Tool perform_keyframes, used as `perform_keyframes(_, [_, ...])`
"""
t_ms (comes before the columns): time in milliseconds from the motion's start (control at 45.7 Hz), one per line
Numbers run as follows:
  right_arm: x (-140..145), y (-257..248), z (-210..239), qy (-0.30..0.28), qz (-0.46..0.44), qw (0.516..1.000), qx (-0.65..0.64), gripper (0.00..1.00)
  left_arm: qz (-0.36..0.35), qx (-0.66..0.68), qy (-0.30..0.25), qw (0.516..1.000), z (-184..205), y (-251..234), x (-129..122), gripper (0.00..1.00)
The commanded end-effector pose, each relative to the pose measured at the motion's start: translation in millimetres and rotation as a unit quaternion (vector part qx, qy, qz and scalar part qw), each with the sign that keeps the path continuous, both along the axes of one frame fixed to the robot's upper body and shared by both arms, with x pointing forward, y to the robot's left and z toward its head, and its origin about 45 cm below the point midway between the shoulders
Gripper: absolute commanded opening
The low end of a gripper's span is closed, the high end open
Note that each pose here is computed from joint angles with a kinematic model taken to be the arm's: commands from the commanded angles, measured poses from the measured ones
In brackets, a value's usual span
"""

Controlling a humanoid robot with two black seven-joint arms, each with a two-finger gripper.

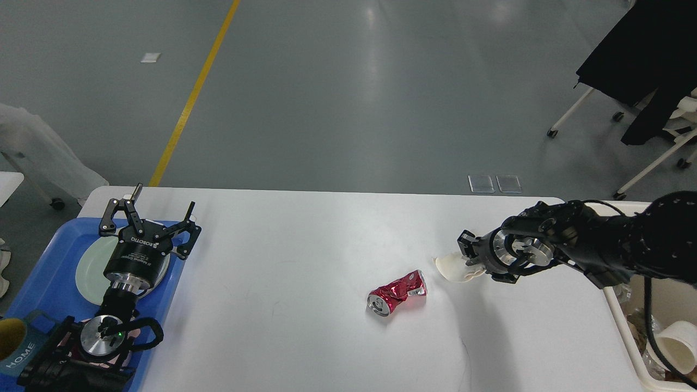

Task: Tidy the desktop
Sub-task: 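Lower the right gripper and grasp the remaining white paper cup, then carry the paper cup into the white bin and open the right gripper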

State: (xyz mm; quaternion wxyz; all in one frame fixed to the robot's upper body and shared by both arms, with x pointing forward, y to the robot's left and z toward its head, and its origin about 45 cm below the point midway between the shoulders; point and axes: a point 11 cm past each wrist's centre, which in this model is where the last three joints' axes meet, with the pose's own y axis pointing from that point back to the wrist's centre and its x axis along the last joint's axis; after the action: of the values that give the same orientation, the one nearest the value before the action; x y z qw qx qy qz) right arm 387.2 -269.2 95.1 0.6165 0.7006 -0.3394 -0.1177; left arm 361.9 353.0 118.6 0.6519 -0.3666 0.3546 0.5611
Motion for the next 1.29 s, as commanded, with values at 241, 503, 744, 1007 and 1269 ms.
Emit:
perform_keyframes(241, [-18, -13, 105, 0.053, 0.092, 0.992, -0.072, 0.00, 0.000, 0.000, 0.000, 1.000, 0, 0, 0, 0.97])
perform_keyframes(503, [-48, 0, 205, 0.077, 0.148, 0.980, -0.109, 0.00, 0.000, 0.000, 0.000, 1.000, 0, 0, 0, 0.97])
perform_keyframes(744, [-65, -7, 232, 0.086, 0.189, 0.972, -0.107, 0.00, 0.000, 0.000, 0.001, 1.000, 0, 0, 0, 0.97])
perform_keyframes(1007, [-65, -45, 236, 0.075, 0.183, 0.974, -0.111, 0.00, 0.000, 0.000, 0.000, 1.000, 0, 0, 0, 0.97])
perform_keyframes(1269, [-55, -126, 222, 0.059, 0.118, 0.982, -0.133, 0.00, 0.001, 0.000, 0.000, 1.000, 0, 0, 0, 0.97])
